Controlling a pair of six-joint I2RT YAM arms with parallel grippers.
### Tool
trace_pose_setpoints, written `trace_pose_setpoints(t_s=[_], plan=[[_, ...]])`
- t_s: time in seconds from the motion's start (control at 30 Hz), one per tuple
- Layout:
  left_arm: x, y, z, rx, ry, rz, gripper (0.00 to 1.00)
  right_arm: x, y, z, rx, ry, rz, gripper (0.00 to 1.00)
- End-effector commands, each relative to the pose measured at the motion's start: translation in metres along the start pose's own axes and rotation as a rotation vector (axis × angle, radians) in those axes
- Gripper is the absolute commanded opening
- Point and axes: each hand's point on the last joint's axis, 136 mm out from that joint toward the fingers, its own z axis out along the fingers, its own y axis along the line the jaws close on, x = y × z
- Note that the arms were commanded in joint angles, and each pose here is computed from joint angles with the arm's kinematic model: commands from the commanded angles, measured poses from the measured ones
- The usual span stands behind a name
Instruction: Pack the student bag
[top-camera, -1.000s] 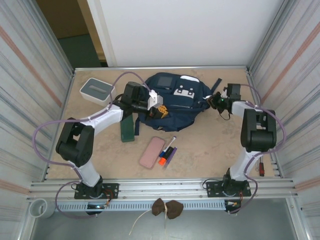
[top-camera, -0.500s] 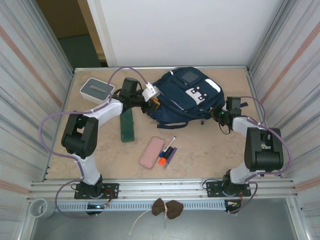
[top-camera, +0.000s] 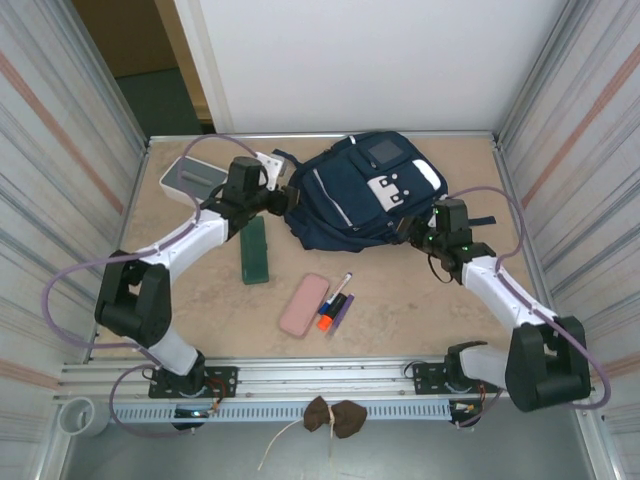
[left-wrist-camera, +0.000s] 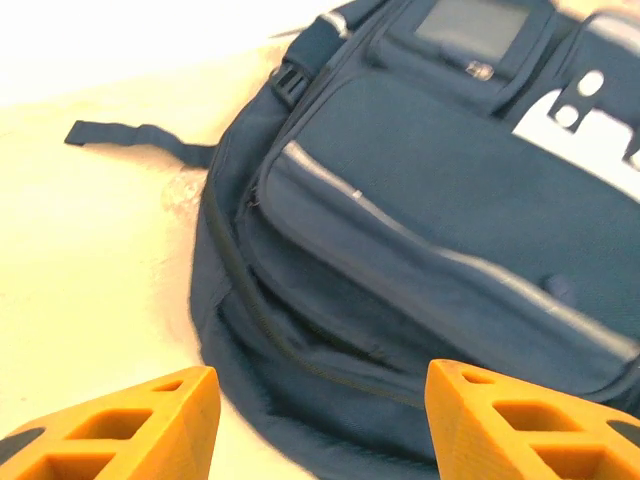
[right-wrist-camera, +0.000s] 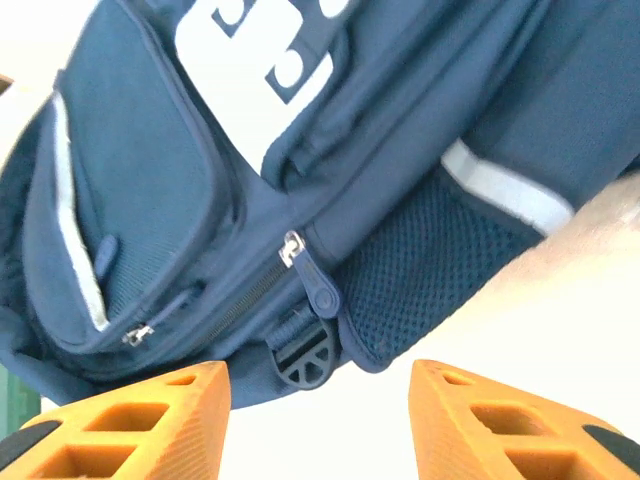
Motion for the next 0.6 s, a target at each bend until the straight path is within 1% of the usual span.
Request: trace_pose_setpoints(t_s=[0.0,0.07,0.17,0.23,0.33,0.4,0.47,0.57], plan=[[0.006,-0.031,-0.006,-0.010,0.010,-0.101,0.58,-0.018,-0.003,-0.001,0.044,-0.026,-0.081,0.53],[0.012,-0.046,-0.003,-0.017,0.027,-0.082,0.59,-0.031,-0.006,0.006,0.076,-0.022,-0.086,0.56],[0.022,-0.064,0.009,-0.002,0.083,-0.075,0.59,-0.052,-0.033,0.021,0.157,-0.030,-0.026,0.58],[0.031,-0.066,0.018,-0.010,0.121,-0.087,0.59,-0.058,-0.054,0.035,0.207,-0.012,0.022,0.59],[0.045,-0.068,0.031,0.002,0.157,-0.112,0.59,-0.048,-0.068,0.061,0.228,0.060,0.048,0.59],[0.056,-0.068,0.043,0.001,0.192,-0.112,0.59,-0.034,-0.065,0.079,0.188,0.135,0.060,0.58],[0.066,-0.064,0.055,-0.005,0.229,-0.104,0.59,-0.017,-0.061,0.088,0.172,0.201,0.064,0.56],[0.073,-0.044,0.068,-0.060,0.269,-0.095,0.59,0.004,-0.060,0.088,0.202,0.234,0.044,0.54]])
